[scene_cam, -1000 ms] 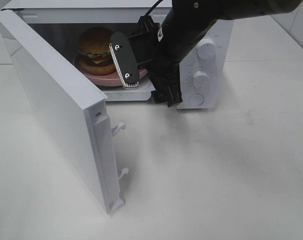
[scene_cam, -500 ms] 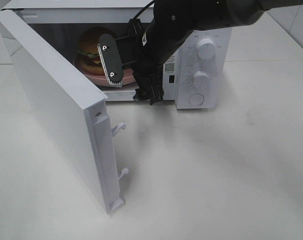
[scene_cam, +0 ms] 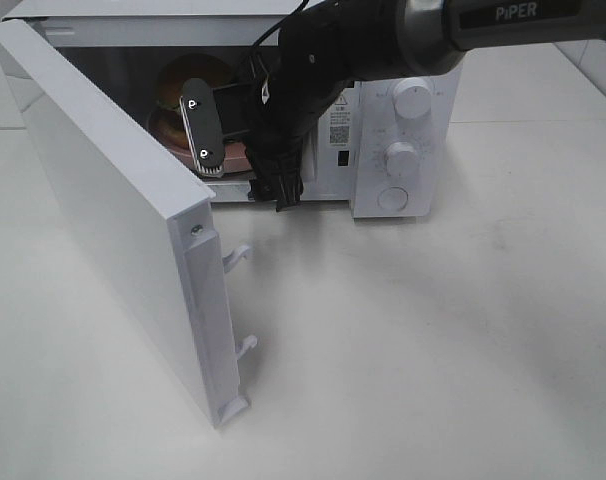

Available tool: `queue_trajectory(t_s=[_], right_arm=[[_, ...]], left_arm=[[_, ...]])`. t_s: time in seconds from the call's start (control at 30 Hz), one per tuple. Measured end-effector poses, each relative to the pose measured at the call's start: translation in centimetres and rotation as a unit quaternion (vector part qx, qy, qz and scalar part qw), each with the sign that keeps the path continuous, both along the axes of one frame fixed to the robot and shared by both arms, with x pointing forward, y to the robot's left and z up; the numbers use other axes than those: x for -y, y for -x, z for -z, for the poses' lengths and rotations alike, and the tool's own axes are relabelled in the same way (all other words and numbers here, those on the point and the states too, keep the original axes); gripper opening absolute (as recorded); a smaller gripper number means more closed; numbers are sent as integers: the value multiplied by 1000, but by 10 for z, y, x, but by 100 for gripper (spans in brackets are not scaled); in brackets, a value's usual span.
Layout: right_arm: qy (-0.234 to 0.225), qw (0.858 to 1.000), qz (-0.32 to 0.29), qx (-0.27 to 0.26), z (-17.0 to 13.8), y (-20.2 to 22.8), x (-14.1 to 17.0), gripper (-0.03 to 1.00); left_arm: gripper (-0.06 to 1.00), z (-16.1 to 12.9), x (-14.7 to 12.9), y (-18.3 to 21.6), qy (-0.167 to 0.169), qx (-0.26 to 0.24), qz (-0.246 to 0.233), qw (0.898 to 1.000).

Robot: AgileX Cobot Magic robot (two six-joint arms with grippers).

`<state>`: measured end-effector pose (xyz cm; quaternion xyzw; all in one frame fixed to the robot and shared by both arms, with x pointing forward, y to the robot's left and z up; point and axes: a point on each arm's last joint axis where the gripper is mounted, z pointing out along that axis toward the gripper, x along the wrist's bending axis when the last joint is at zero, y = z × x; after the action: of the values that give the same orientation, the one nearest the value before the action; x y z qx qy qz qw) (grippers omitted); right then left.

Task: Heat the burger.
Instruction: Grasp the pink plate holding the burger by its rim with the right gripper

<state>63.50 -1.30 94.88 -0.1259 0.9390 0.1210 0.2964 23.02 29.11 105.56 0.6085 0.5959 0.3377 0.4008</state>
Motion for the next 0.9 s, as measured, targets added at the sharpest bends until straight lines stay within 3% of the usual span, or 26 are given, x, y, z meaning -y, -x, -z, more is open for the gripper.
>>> queue_trajectory(t_s=[0.9], right_arm=[[-41, 998, 48, 2, 26, -39, -27, 81]], left_arm=[[98, 0, 0, 0, 0, 0, 0, 1000]])
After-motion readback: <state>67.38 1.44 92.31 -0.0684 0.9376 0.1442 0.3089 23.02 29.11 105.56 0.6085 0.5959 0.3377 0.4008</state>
